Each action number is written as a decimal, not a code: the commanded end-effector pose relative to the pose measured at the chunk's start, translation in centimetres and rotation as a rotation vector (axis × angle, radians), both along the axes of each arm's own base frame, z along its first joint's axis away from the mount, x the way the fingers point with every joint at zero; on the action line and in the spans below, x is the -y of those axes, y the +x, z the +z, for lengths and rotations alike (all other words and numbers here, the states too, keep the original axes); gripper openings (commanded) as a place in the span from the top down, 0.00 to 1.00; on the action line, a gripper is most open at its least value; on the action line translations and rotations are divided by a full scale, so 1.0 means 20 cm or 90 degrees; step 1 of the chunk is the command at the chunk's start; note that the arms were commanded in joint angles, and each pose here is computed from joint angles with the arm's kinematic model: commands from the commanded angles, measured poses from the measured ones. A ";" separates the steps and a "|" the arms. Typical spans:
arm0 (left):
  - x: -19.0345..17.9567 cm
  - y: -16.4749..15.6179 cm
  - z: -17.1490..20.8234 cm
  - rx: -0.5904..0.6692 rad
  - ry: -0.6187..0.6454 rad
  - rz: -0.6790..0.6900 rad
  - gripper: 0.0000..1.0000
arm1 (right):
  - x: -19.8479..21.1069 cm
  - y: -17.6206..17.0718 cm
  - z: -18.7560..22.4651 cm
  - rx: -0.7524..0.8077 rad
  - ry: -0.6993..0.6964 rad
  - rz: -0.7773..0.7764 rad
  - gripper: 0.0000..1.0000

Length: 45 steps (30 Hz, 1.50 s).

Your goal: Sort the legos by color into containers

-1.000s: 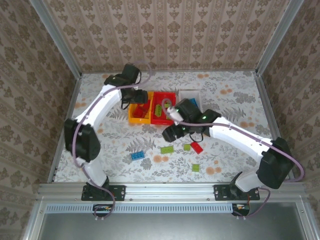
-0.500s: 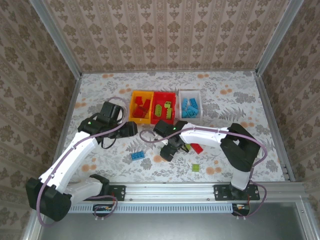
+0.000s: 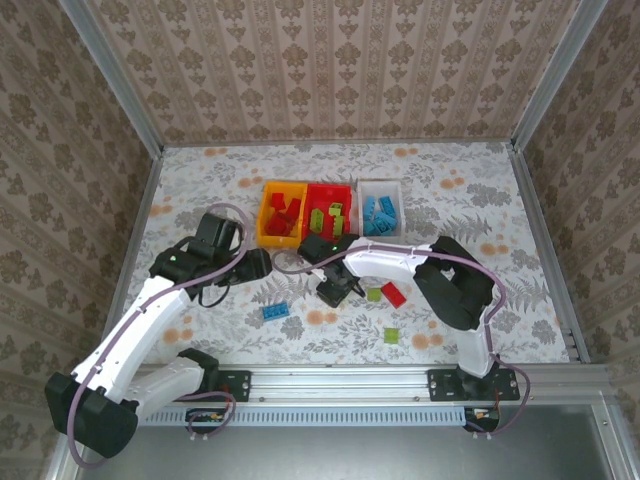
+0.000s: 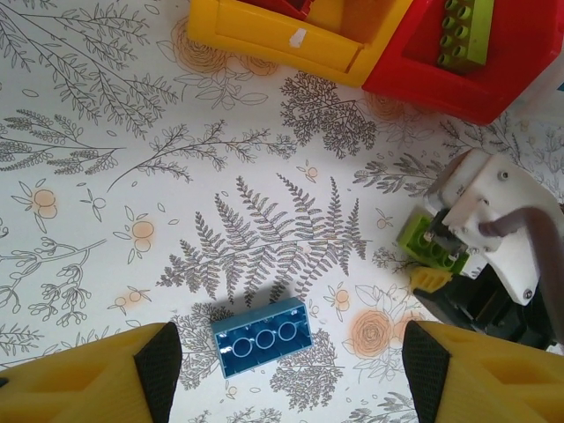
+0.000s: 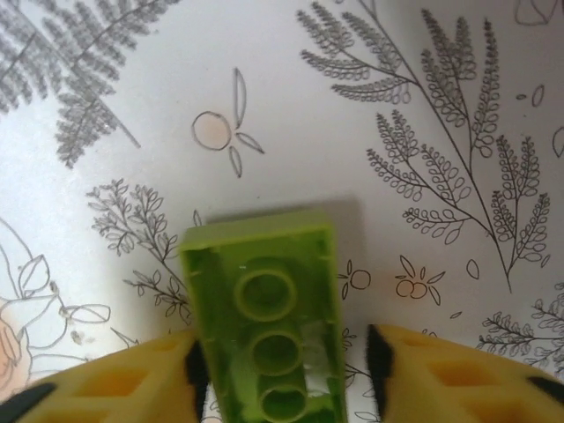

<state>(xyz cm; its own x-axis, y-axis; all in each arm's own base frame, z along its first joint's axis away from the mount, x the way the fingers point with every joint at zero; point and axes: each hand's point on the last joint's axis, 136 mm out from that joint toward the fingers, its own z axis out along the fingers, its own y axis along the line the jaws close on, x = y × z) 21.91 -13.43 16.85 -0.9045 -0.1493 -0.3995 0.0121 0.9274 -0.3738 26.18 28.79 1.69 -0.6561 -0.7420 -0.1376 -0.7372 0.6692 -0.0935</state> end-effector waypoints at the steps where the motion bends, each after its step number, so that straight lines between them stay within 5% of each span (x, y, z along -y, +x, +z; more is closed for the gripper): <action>1: 0.00 -0.01 0.00 -0.002 -0.013 0.008 0.30 | 0.03 0.00 -0.04 -0.026 -0.007 -0.027 0.58; 5: 0.02 0.00 0.02 0.004 -0.027 0.005 0.30 | 0.03 0.03 0.05 -0.007 0.030 -0.048 0.71; 14: 0.13 0.09 0.15 0.051 -0.065 -0.019 0.31 | 0.02 0.40 0.48 0.058 0.199 -0.230 0.72; 24: 0.22 0.15 0.19 0.066 -0.065 -0.042 0.31 | -0.07 0.76 0.50 0.041 0.254 -0.350 0.70; 32: 0.29 0.16 0.18 0.063 -0.065 -0.074 0.31 | -0.07 0.82 0.50 0.043 0.246 -0.388 0.43; 40: 0.49 0.15 0.15 0.041 -0.064 -0.186 0.29 | 0.01 0.79 0.82 0.137 0.316 -0.376 0.43; 45: 0.77 0.08 0.06 0.019 -0.029 -0.349 0.25 | 0.26 0.63 0.90 0.178 0.340 -0.411 0.43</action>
<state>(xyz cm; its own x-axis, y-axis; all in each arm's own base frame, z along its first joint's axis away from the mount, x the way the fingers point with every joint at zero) 24.73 -25.46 17.80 -0.9027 0.1576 -0.4003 0.3329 0.8453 -0.4180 39.47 26.45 17.54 -0.8511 -0.0989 -0.5157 -0.2445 0.9437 0.2226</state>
